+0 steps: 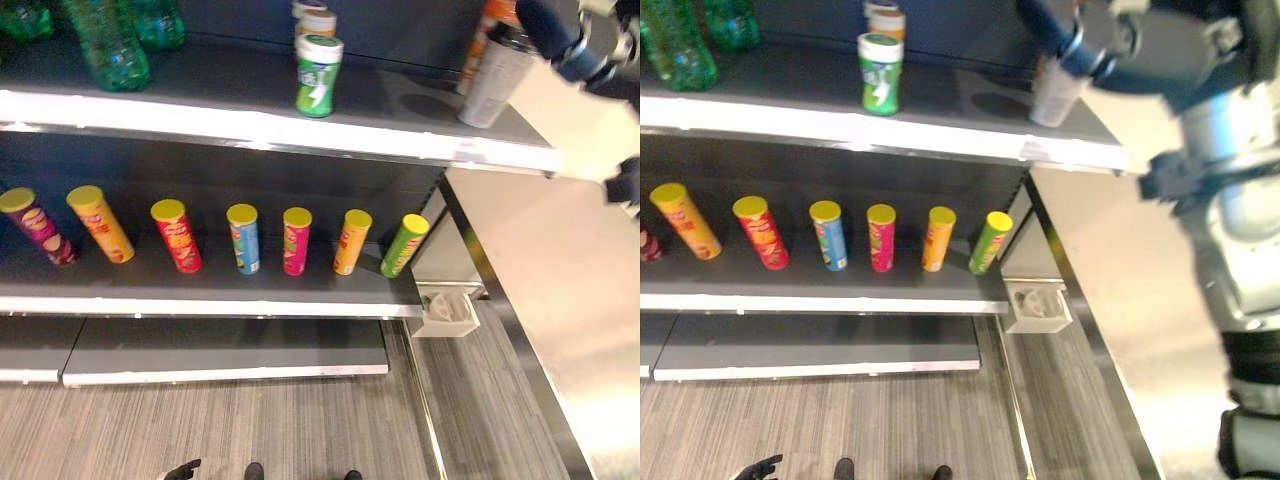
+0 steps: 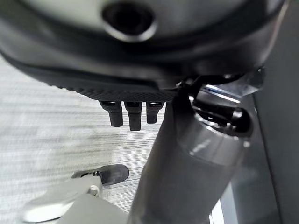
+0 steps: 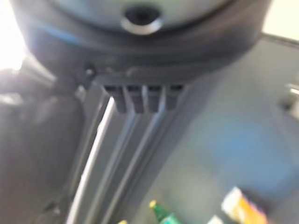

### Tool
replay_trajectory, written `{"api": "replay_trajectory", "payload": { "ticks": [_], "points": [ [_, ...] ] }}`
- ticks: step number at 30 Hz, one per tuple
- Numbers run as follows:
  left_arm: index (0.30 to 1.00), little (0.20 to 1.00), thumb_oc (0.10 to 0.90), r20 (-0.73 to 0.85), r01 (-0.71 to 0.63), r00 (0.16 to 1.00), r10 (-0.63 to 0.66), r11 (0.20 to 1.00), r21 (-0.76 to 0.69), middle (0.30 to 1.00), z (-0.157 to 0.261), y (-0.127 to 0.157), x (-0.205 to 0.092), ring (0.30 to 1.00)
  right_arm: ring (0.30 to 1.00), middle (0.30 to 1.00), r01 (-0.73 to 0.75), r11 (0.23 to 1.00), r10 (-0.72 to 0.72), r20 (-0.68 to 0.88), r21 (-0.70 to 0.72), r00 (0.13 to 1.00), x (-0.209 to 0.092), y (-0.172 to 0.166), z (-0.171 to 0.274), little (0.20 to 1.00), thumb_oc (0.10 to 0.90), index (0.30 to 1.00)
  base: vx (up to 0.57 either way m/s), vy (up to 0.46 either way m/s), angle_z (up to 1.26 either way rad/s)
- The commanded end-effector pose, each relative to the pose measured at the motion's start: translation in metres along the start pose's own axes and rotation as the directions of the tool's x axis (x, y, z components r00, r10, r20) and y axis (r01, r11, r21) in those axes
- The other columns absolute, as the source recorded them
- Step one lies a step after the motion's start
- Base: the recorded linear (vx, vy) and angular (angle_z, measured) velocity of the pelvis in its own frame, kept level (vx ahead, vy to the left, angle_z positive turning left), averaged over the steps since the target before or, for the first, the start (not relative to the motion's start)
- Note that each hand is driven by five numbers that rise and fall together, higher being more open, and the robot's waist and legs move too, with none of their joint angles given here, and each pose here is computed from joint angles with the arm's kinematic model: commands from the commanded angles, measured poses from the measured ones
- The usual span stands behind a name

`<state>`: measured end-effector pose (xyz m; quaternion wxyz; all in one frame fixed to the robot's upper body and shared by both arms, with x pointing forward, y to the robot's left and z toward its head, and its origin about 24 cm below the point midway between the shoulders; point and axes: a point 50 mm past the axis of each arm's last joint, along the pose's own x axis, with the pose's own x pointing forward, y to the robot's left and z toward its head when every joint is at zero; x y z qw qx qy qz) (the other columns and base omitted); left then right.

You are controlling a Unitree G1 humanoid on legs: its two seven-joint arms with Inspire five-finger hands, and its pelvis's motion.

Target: Put the goods on the table back onto the shelves and tidy them up.

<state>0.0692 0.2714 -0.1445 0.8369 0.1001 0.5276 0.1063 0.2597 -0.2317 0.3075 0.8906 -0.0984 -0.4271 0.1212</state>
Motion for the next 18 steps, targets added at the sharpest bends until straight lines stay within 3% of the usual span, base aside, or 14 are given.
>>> {"api": "replay_trajectory", "payload": {
  "ticks": [1, 3, 4, 6, 9, 15, 17, 18],
  "points": [
    [0.9, 0.9, 0.8, 0.098, 0.0, 0.995, -0.011, 0.993, 0.116, 0.9, 0.029, 0.012, 0.005, 0.9, 0.9, 0.9, -0.057, 0.975, 0.012, 0.205, 0.214, 0.979, 0.007, 0.012, 0.021, 0.9, 0.8, 0.9, -0.01, -0.009, -0.09],
    [0.9, 0.9, 0.8, 0.105, 0.002, 0.994, -0.015, 0.992, 0.123, 0.9, 0.031, 0.012, 0.005, 0.9, 0.9, 0.9, -0.061, 0.962, 0.012, 0.182, 0.266, 0.983, -0.002, 0.018, 0.013, 0.9, 0.8, 0.9, -0.01, -0.009, -0.1],
    [0.9, 0.9, 0.8, 0.141, 0.001, 0.99, -0.018, 0.993, 0.118, 0.9, 0.043, 0.012, 0.006, 0.9, 0.9, 0.9, -0.092, 0.921, 0.049, 0.123, 0.379, 0.991, -0.017, 0.037, -0.006, 0.9, 0.8, 0.9, -0.01, -0.017, -0.07],
    [0.9, 0.9, 0.8, 0.178, 0.0, 0.984, -0.02, 0.994, 0.113, 0.9, 0.052, 0.016, 0.005, 0.9, 0.9, 0.9, -0.108, 0.906, 0.11, 0.019, 0.41, 0.994, -0.039, 0.051, -0.021, 0.9, 0.8, 0.9, -0.01, -0.032, -0.08],
    [0.9, 0.9, 0.8, 0.198, 0.01, 0.98, -0.033, 0.994, 0.112, 0.9, 0.058, 0.013, 0.005, 0.9, 0.9, 0.9, -0.036, 0.805, 0.138, -0.128, 0.592, 0.982, -0.075, 0.075, -0.054, 0.9, 0.8, 0.9, 0.01, -0.024, -0.11],
    [0.9, 0.9, 0.8, 0.253, 0.068, 0.963, -0.092, 0.992, 0.102, 0.9, 0.066, 0.008, 0.001, 0.9, 0.9, 0.9, 0.056, 0.69, 0.365, -0.414, 0.722, 0.834, -0.157, 0.105, -0.091, 0.9, 0.8, 0.9, 0.01, -0.034, -0.08],
    [0.9, 0.9, 0.8, 0.254, 0.075, 0.962, -0.1, 0.991, 0.107, 0.9, 0.066, 0.007, 0.001, 0.9, 0.9, 0.9, 0.079, 0.692, 0.377, -0.453, 0.717, 0.808, -0.168, 0.105, -0.095, 0.9, 0.8, 0.9, 0.0, 0.0, 0.0],
    [0.9, 0.9, 0.8, 0.262, 0.092, 0.957, -0.122, 0.988, 0.123, 0.9, 0.068, 0.005, 0.0, 0.9, 0.9, 0.9, 0.087, 0.74, 0.416, -0.555, 0.667, 0.721, -0.191, 0.101, -0.104, 0.9, 0.8, 0.9, 0.0, 0.0, 0.0]
  ]
}}
